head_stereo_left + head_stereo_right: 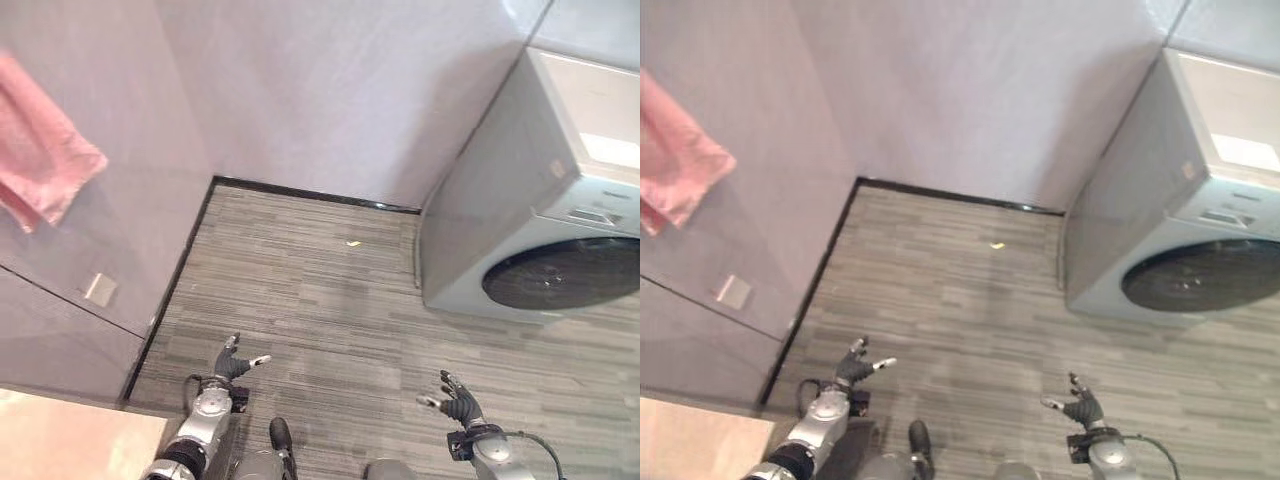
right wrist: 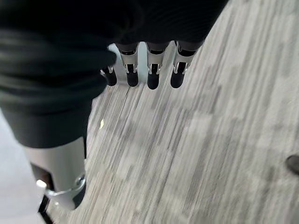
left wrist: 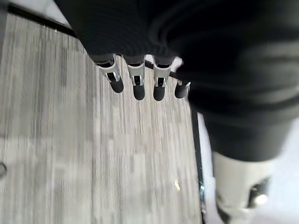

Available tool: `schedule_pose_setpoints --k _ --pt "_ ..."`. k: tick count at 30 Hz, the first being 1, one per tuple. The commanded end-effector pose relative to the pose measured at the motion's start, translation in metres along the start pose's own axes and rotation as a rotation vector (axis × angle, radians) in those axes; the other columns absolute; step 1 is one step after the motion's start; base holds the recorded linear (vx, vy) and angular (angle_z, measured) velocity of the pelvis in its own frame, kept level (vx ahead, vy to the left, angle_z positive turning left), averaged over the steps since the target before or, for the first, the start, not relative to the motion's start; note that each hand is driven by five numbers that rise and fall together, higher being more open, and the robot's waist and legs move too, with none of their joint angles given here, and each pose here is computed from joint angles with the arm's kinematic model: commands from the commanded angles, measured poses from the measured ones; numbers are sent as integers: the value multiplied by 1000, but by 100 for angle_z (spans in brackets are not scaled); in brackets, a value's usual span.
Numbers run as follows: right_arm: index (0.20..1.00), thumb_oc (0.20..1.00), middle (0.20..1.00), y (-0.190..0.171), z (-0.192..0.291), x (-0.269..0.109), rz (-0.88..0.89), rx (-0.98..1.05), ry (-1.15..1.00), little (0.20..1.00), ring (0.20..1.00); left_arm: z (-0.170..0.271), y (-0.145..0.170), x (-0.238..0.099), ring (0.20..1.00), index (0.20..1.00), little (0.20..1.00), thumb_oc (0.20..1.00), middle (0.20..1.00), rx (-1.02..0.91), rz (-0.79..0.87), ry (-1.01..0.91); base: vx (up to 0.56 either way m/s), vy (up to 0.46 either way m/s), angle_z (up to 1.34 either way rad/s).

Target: Put brush and paste in cup on sink, flatten towel.

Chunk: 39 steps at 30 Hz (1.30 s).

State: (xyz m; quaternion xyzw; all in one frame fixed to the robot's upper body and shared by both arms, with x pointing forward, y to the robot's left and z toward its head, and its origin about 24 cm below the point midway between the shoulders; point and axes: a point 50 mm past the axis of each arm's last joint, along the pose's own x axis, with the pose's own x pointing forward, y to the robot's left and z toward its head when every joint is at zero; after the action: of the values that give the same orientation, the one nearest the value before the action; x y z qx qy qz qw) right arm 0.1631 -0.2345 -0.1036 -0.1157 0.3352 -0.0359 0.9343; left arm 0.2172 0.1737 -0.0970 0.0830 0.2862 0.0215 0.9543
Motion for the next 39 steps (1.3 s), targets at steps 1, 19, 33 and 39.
schedule_pose_setpoints --k 1,19,33,39 --pt "1000 1000 1000 -2 25 7 5 7 -94 1000 1000 18 47 4 1000 1000 1000 1000 1000 65 88 -83 100 145 1" --pt "1000 1000 1000 0 36 2 67 -169 -169 1000 1000 10 39 4 1000 1000 1000 1000 1000 124 53 -54 313 -97 67" --pt "1000 1000 1000 -25 21 -12 40 -166 -135 1000 1000 33 51 12 1000 1000 1000 1000 1000 50 127 -110 160 -102 68" --pt "1000 1000 1000 -16 26 -2 36 -150 -128 1000 1000 11 56 2 1000 1000 1000 1000 1000 -9 152 -56 276 211 -29"
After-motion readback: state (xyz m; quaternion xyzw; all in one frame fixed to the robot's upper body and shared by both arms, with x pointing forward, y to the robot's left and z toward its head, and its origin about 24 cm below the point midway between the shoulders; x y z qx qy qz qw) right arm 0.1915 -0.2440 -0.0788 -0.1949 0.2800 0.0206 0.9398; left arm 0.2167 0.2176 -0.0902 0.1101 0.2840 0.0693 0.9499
